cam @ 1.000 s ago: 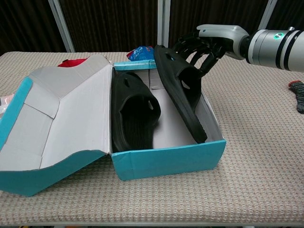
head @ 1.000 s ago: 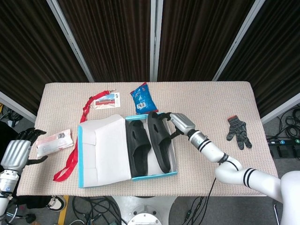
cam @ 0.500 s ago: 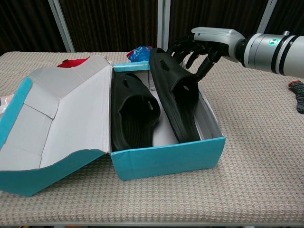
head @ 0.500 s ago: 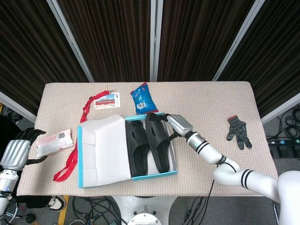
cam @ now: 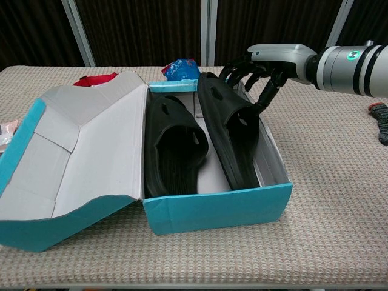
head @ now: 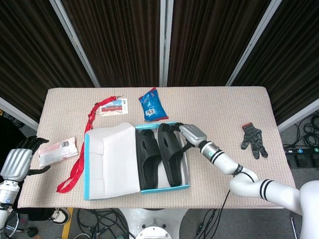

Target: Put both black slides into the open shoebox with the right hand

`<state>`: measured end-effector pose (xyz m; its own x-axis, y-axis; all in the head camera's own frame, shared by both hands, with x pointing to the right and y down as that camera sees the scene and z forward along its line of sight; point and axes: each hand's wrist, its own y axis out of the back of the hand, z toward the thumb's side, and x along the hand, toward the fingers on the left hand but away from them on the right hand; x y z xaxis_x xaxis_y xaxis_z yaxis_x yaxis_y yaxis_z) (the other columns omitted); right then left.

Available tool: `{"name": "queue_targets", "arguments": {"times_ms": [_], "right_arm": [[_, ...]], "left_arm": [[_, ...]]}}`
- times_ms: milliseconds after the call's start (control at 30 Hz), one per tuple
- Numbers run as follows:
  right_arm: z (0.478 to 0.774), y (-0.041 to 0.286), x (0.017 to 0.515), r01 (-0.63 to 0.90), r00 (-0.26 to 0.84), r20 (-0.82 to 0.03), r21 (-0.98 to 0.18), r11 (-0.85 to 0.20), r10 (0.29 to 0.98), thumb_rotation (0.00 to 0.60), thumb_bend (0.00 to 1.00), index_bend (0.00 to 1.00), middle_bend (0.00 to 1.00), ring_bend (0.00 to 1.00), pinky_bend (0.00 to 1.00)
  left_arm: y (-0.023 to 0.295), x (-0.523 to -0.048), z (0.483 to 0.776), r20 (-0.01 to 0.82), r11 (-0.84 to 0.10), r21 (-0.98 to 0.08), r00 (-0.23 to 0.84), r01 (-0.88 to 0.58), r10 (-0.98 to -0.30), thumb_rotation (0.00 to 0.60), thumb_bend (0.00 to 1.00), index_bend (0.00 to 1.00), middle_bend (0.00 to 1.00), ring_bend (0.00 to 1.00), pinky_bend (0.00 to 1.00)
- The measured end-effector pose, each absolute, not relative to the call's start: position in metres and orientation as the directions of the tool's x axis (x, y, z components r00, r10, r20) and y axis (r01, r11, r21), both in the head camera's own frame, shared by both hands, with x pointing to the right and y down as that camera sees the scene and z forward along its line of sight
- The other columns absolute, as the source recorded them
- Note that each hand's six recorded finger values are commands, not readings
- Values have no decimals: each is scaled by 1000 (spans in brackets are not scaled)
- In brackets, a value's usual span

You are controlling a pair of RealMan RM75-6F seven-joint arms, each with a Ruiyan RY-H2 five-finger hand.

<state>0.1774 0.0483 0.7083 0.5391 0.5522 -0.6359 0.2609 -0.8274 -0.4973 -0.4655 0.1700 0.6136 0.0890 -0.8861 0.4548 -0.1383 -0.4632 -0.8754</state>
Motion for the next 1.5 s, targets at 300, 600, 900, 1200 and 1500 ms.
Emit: {"name": "queue_targets", "arguments": {"times_ms": [300, 600, 900, 1200, 1500], "right_arm": [[702, 47, 183, 242, 530, -670, -468, -850, 520, 600, 0, 51, 133, 0, 68], [692, 46, 187, 210, 529, -680, -474, -855, 507, 600, 0, 0, 95, 0, 43], [646, 36, 181, 314, 572, -572, -509, -802, 587, 600, 0, 42, 189, 11, 112], [628, 45, 159, 479, 635, -509, -330, -814, 580, 600, 26, 99, 228, 65, 179], [646, 70, 140, 507, 688, -548, -106, -855, 476, 600, 134, 99, 205, 54, 174]], "left_arm": [[168, -465, 613, 453, -461, -876, 89, -139, -887, 600, 117, 238, 229, 124, 190], [169, -465, 613, 454, -463, -875, 90, -142, -886, 600, 116, 239, 229, 123, 190], [167, -462, 613, 451, -461, -876, 97, -142, -887, 600, 117, 239, 229, 124, 190], [166, -461, 611, 444, -454, -880, 97, -139, -891, 600, 116, 238, 229, 123, 190], [168, -464, 612, 450, -458, -878, 90, -140, -889, 600, 116, 239, 229, 124, 190]]}}
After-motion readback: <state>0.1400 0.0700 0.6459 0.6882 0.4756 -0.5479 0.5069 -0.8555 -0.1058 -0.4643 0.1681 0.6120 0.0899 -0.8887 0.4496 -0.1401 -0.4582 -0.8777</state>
